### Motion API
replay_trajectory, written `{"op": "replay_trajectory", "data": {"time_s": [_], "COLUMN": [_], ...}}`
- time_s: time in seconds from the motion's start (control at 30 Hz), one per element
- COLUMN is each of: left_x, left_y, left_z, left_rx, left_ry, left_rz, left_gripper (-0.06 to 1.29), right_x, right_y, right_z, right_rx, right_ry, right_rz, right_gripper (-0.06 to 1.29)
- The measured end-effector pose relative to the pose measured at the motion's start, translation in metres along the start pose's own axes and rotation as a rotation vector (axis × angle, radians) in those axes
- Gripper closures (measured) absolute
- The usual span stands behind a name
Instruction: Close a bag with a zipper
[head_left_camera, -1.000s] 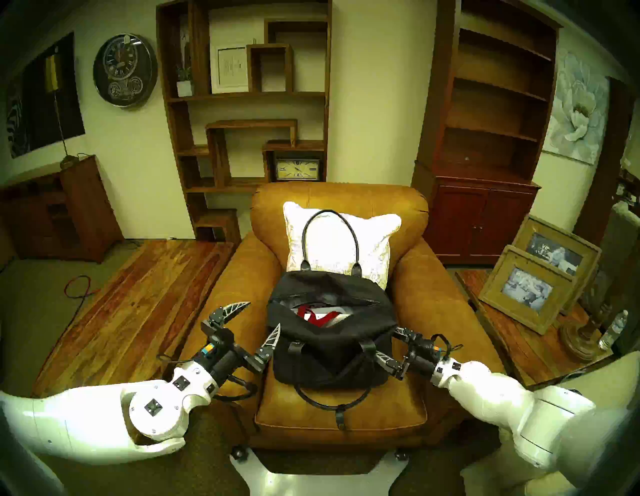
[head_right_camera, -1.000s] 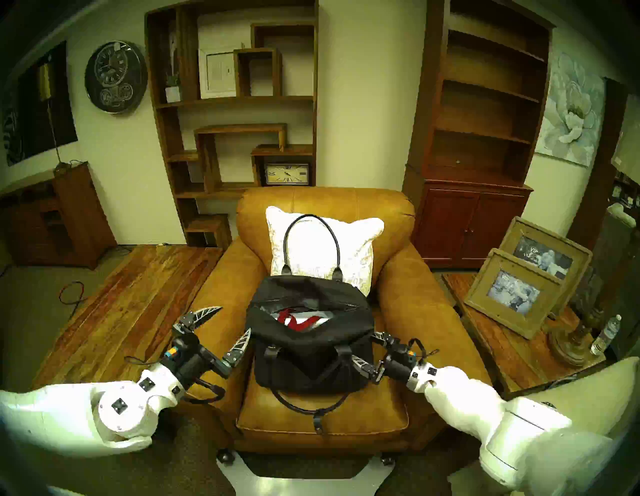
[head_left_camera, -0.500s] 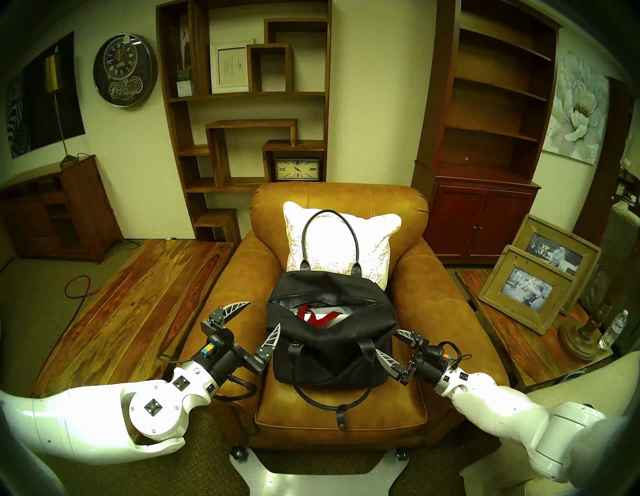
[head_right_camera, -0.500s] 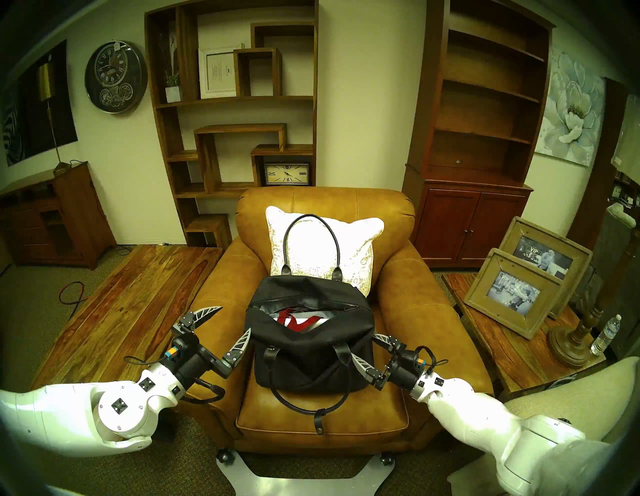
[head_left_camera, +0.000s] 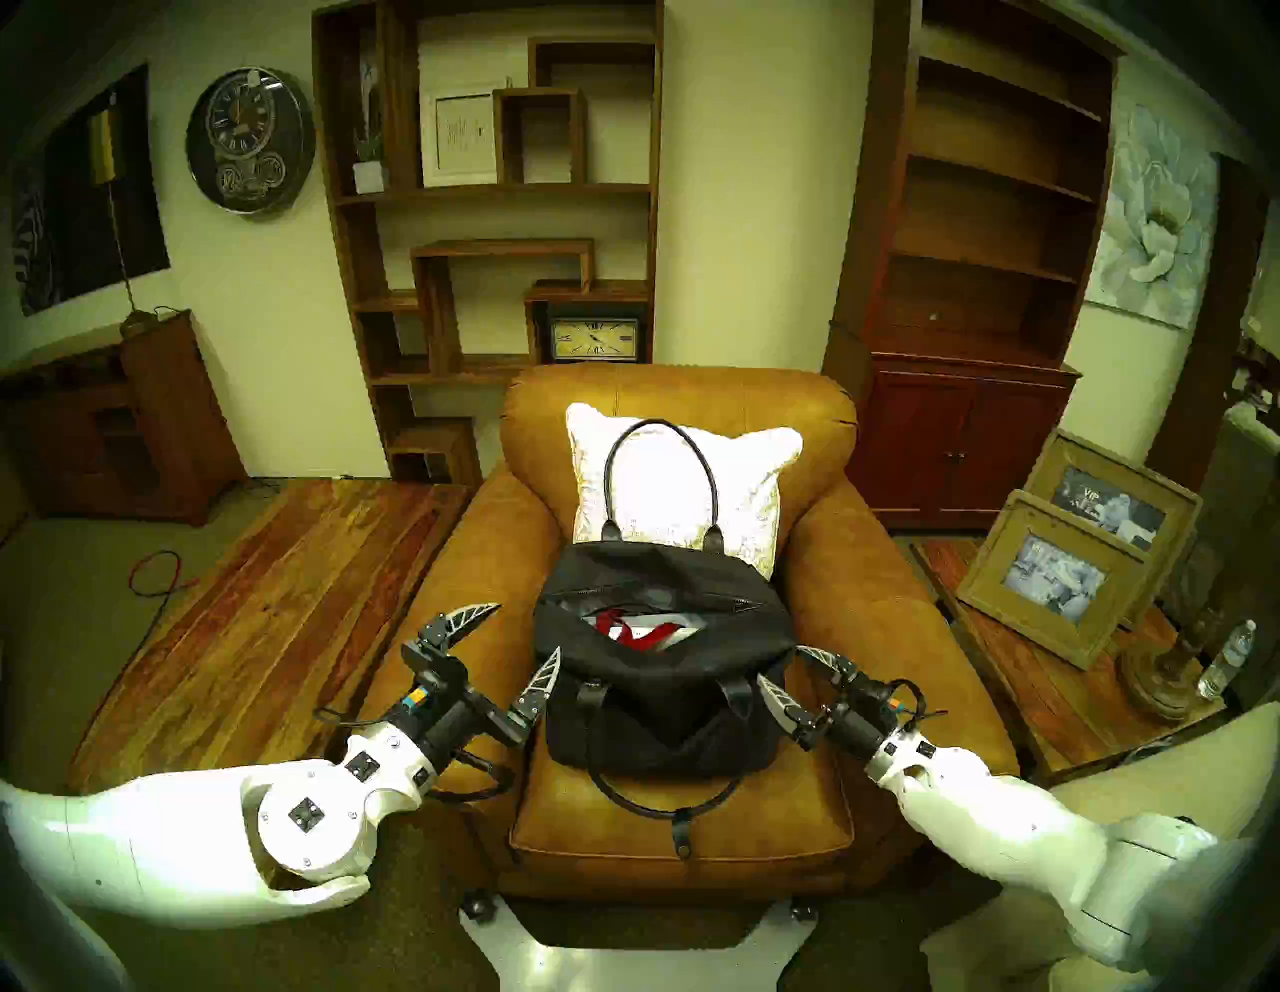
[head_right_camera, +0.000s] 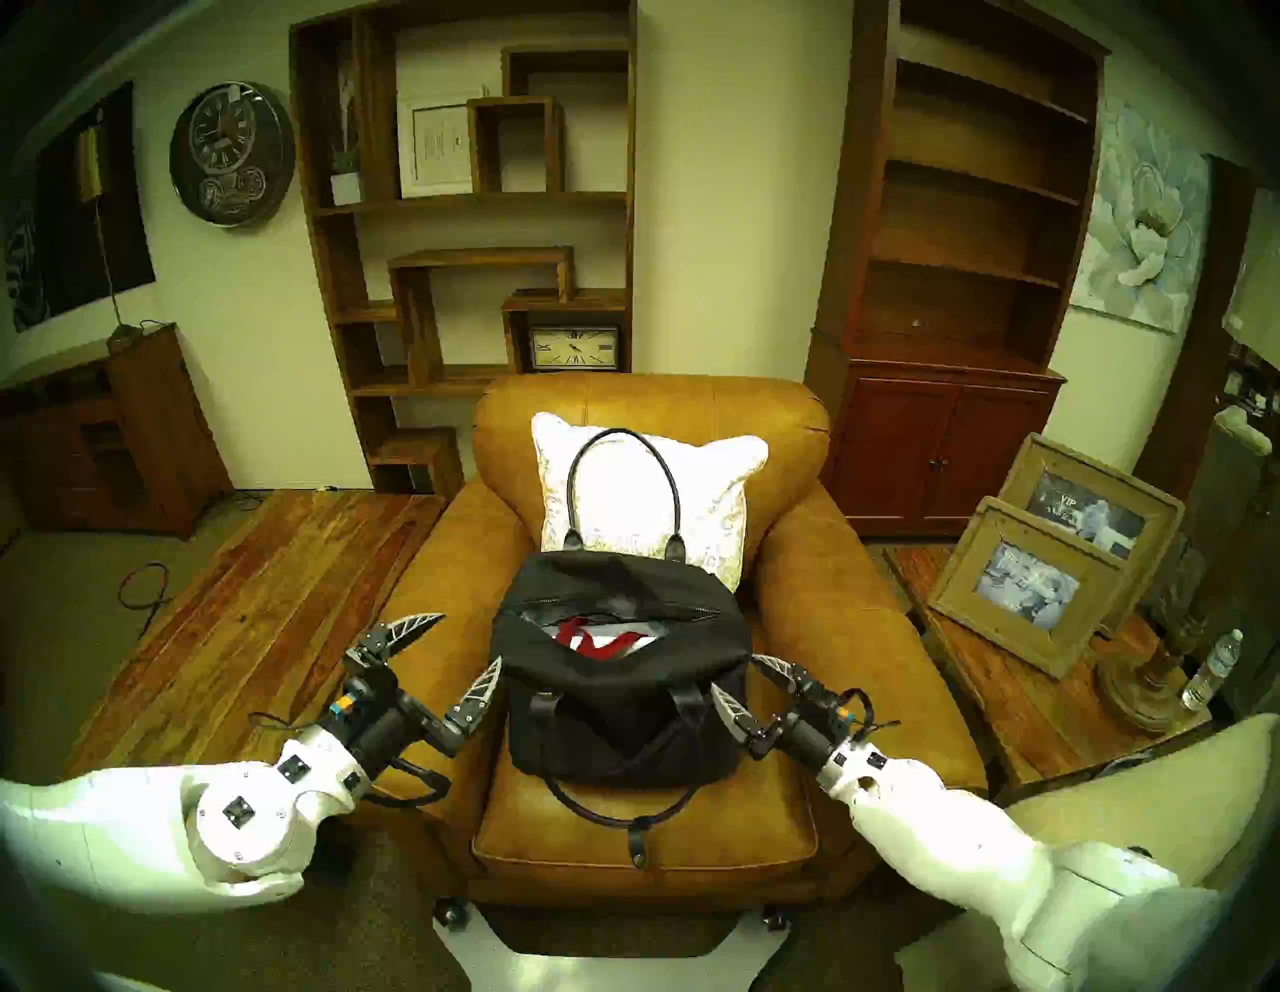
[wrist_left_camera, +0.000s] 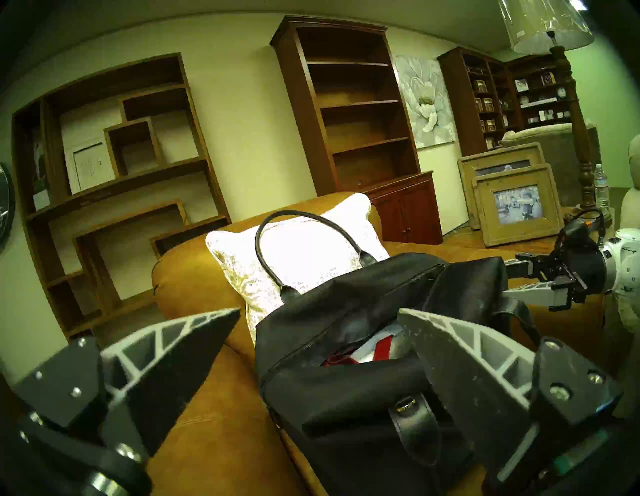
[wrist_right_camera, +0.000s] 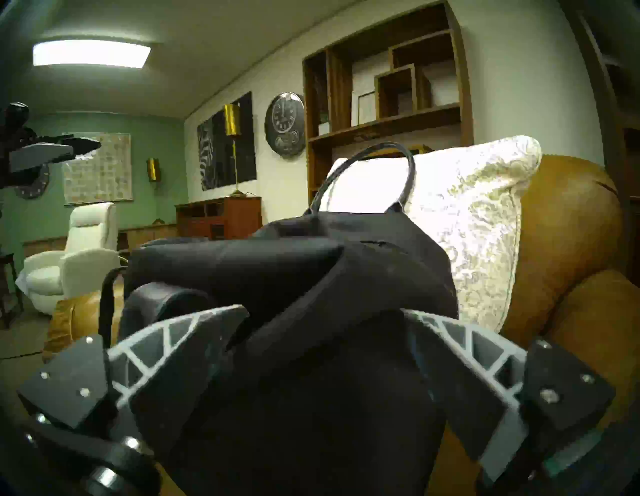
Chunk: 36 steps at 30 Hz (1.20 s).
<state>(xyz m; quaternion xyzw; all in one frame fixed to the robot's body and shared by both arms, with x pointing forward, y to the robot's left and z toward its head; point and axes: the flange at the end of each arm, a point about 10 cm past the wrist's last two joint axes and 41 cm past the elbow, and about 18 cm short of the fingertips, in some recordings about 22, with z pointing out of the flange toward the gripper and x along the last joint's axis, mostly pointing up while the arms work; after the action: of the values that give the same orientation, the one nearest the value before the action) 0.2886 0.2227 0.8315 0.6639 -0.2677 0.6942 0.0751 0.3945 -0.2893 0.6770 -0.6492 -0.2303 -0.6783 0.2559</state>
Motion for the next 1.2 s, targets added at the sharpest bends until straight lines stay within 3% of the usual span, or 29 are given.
{"op": "replay_trajectory", "data": {"time_s": [0.33, 0.57, 0.6, 0.63, 0.67, 0.7, 0.73, 0.93, 1.1, 1.13, 1.17, 1.2], "left_x": [0.000, 0.000, 0.000, 0.000, 0.000, 0.000, 0.000, -0.001, -0.002, -0.001, 0.002, 0.004], "left_y": [0.000, 0.000, 0.000, 0.000, 0.000, 0.000, 0.000, 0.000, 0.006, 0.008, 0.011, 0.013], "left_z": [0.000, 0.000, 0.000, 0.000, 0.000, 0.000, 0.000, 0.001, 0.015, 0.017, 0.022, 0.025], "left_rx": [0.000, 0.000, 0.000, 0.000, 0.000, 0.000, 0.000, -0.010, -0.057, -0.062, -0.074, -0.082], "left_ry": [0.000, 0.000, 0.000, 0.000, 0.000, 0.000, 0.000, 0.000, 0.005, 0.007, 0.015, 0.020], "left_rz": [0.000, 0.000, 0.000, 0.000, 0.000, 0.000, 0.000, 0.006, 0.032, 0.034, 0.035, 0.035], "left_gripper": [-0.04, -0.04, -0.04, -0.04, -0.04, -0.04, -0.04, -0.04, -0.01, 0.17, 0.67, 0.91], "right_x": [-0.005, -0.013, -0.014, -0.014, -0.013, -0.013, -0.014, -0.016, -0.017, -0.017, -0.017, -0.017], "right_y": [0.010, 0.013, 0.014, 0.014, 0.015, 0.015, 0.016, 0.018, 0.019, 0.019, 0.019, 0.019], "right_z": [0.015, 0.019, 0.019, 0.019, 0.020, 0.020, 0.020, 0.016, 0.015, 0.015, 0.015, 0.015], "right_rx": [-0.053, -0.027, -0.024, -0.022, -0.018, -0.015, -0.011, -0.002, -0.001, -0.001, -0.001, -0.001], "right_ry": [-0.068, -0.136, -0.140, -0.141, -0.141, -0.141, -0.142, -0.143, -0.142, -0.142, -0.142, -0.142], "right_rz": [-0.002, -0.044, -0.051, -0.057, -0.065, -0.070, -0.076, -0.089, -0.088, -0.087, -0.087, -0.086], "right_gripper": [0.03, 0.03, 0.10, 0.32, 0.85, 1.12, 1.19, 1.23, 1.24, 1.24, 1.24, 1.24]}}
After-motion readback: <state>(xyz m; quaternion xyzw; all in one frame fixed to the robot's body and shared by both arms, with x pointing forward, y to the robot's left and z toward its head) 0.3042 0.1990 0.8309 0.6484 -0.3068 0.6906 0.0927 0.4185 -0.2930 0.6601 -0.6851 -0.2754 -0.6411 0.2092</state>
